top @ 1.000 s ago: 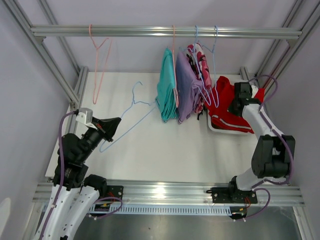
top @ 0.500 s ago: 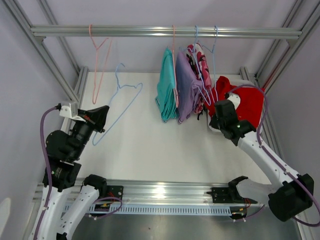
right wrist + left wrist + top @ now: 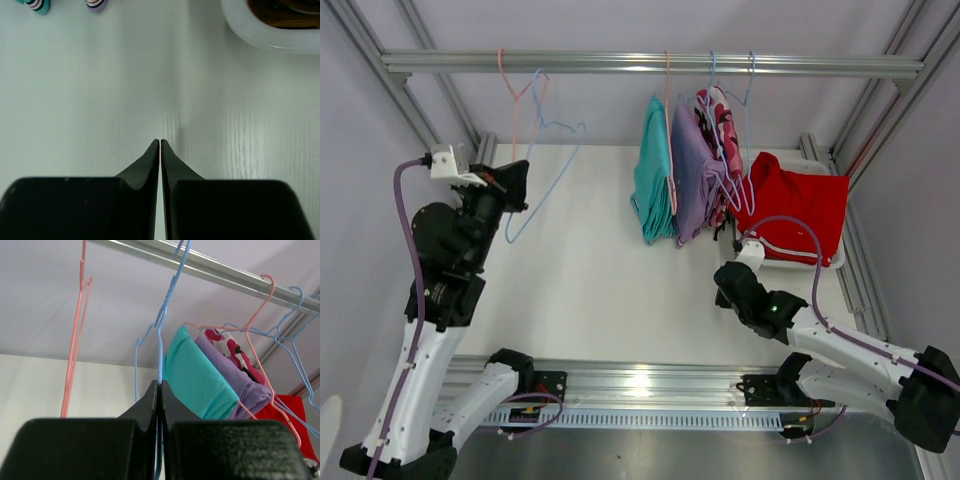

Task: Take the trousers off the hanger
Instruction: Place the hanger at the clothesline.

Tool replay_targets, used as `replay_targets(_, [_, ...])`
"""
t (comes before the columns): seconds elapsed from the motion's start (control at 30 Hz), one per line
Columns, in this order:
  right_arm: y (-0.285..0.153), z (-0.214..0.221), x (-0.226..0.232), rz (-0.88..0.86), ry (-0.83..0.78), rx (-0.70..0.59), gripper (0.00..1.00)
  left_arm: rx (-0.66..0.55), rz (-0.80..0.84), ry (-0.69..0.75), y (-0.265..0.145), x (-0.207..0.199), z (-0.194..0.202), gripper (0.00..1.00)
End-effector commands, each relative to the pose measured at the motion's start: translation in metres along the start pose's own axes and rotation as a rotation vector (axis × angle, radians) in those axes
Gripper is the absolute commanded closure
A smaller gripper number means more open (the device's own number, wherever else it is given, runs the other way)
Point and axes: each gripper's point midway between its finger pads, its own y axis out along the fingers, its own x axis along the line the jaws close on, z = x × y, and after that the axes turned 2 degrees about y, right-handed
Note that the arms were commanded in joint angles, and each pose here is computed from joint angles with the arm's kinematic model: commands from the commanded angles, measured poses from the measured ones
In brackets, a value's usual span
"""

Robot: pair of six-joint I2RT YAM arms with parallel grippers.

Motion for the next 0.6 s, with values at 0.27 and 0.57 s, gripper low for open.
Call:
replay_targets(0.27, [0.044,0.008,0.044,-0.086,-0.074,-0.017,0.94,-0.139,-0.023,0.038,0.047,-0.01,-0.059,1.0])
replay_targets(0.57, [0.059,0.02,0.058,-0.112,-0.12,0.031,0.94,-0.162,-0.035,0.068,0.073,-0.01,-0.067,0.99])
